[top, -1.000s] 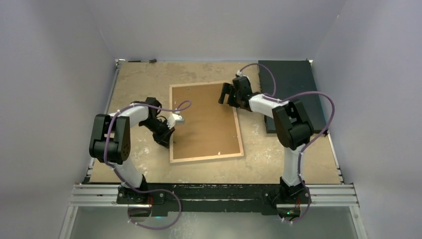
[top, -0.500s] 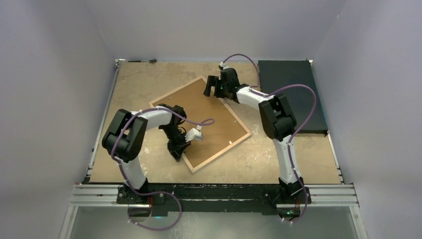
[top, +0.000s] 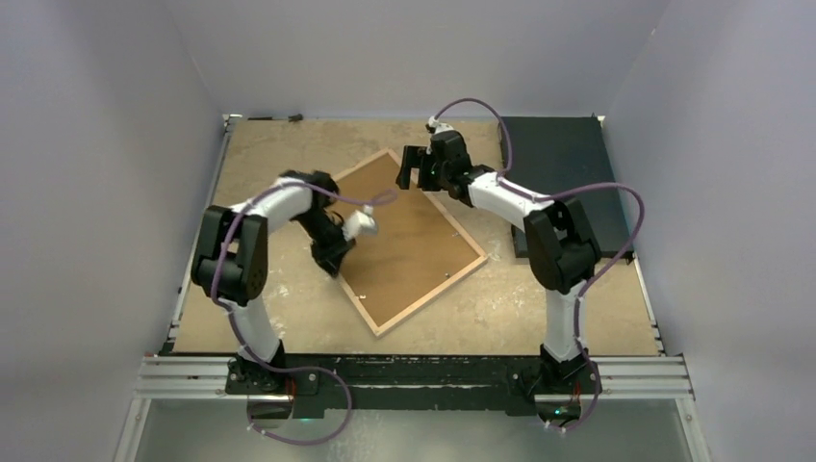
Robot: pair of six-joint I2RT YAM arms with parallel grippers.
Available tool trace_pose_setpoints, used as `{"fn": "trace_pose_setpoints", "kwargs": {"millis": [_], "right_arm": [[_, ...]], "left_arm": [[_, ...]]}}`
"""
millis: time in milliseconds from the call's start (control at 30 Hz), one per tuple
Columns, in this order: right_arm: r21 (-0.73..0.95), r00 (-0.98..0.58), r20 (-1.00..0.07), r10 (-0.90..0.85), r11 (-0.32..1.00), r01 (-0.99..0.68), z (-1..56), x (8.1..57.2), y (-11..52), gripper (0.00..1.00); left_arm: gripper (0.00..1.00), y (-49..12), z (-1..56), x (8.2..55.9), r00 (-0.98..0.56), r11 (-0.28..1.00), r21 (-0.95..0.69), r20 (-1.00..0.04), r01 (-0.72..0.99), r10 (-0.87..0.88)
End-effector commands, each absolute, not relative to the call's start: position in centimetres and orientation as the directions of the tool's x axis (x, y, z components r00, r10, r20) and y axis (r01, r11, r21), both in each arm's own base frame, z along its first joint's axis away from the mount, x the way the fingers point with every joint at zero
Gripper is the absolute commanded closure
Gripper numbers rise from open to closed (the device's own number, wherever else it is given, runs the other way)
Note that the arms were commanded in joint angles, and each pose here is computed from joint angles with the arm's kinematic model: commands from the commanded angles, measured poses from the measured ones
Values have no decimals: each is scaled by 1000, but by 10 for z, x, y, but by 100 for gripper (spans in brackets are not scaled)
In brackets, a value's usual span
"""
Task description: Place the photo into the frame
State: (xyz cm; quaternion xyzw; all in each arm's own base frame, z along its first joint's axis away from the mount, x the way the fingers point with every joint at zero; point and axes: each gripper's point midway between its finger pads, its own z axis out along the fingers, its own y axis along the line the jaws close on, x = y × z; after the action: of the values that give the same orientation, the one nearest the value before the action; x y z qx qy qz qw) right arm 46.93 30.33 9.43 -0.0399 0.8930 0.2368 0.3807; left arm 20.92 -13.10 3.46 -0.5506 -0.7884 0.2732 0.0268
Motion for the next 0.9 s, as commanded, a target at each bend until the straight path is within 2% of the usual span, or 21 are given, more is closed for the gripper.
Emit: {"fn": "trace_pose_setpoints", "kwargs": {"millis": [0,67,167,267,567,867], "right_arm": [[373,-652,-747,128,893,-252,126,455,292,1],[380,-641,-755,140,890,-253,128,448,289,1],[402,-651,-746,143,876,-268,126,429,290,1],[413,-647,-750,137,861,-297,131,410,296,1],[480,-662,-740,120,783,-395,142,346,328,1],[537,-682,-730,54,662,-523,139,305,378,1]], "left_arm": [[84,-85,75,283,-433,317,-325,-398,891,808],[85,-61,80,330,-520,456,-250,-434,854,736],[84,-14,80,406,-700,727,-200,-519,657,491],[83,15,83,456,-724,821,-187,-600,540,339],[77,16,71,521,-726,862,-255,-666,439,173],[75,-21,42,488,-772,725,-403,-574,558,274]]}}
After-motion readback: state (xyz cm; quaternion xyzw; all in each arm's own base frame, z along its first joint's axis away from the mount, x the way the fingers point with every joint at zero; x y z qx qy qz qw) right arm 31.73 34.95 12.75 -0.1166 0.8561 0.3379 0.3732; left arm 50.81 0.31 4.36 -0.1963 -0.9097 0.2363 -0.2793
